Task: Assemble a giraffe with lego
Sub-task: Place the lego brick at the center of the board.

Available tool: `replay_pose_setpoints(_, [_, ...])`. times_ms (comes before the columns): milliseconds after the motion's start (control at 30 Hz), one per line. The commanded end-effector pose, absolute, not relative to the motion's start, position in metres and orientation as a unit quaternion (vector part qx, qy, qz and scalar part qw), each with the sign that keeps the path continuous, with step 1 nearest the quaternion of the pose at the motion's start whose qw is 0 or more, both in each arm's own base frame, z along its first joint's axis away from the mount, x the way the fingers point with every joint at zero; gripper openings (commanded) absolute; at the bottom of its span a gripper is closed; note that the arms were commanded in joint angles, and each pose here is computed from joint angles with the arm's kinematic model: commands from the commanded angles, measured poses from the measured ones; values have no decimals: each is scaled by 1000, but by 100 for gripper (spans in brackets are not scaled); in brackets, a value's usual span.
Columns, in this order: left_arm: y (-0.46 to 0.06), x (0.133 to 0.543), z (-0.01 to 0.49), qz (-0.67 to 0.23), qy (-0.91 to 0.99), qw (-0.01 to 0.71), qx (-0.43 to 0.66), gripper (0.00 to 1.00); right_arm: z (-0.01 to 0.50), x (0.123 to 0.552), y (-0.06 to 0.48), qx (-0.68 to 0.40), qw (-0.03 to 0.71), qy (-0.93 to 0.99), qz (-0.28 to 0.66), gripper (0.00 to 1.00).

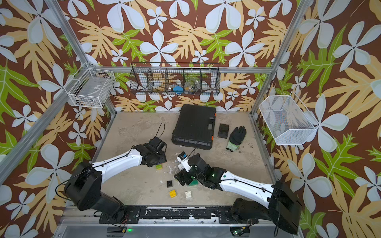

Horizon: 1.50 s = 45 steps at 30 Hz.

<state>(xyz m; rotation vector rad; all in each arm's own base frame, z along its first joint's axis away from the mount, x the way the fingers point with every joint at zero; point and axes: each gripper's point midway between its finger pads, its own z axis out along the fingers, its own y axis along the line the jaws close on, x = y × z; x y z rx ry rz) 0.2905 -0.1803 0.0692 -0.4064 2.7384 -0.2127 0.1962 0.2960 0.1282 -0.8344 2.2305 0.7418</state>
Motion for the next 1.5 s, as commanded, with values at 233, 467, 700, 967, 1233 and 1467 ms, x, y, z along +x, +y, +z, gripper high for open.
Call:
replay_pose_setpoints(233, [-190,286,70,-69,978,180,-85,52,131,217,262,-257,335,864,273,85])
replay_pose_setpoints(467, [-197,287,75,-84,977,182,-74,72,134,222,254,-247,342,867,264,85])
replay_pose_setpoints(700, [-205,291,89,-108,973,191,-72,89,129,225,247,-238,338,875,252,84])
replay_pose_setpoints(967, [-196,288,125,-138,962,220,-86,86,132,231,252,-250,335,874,247,85])
replay_pose_setpoints(1233, [-186,261,108,-152,969,182,-69,84,127,264,276,-334,316,862,215,85])
replay_pose_setpoints(1467, [-179,247,84,-150,974,157,-66,84,109,276,298,-400,272,845,228,84])
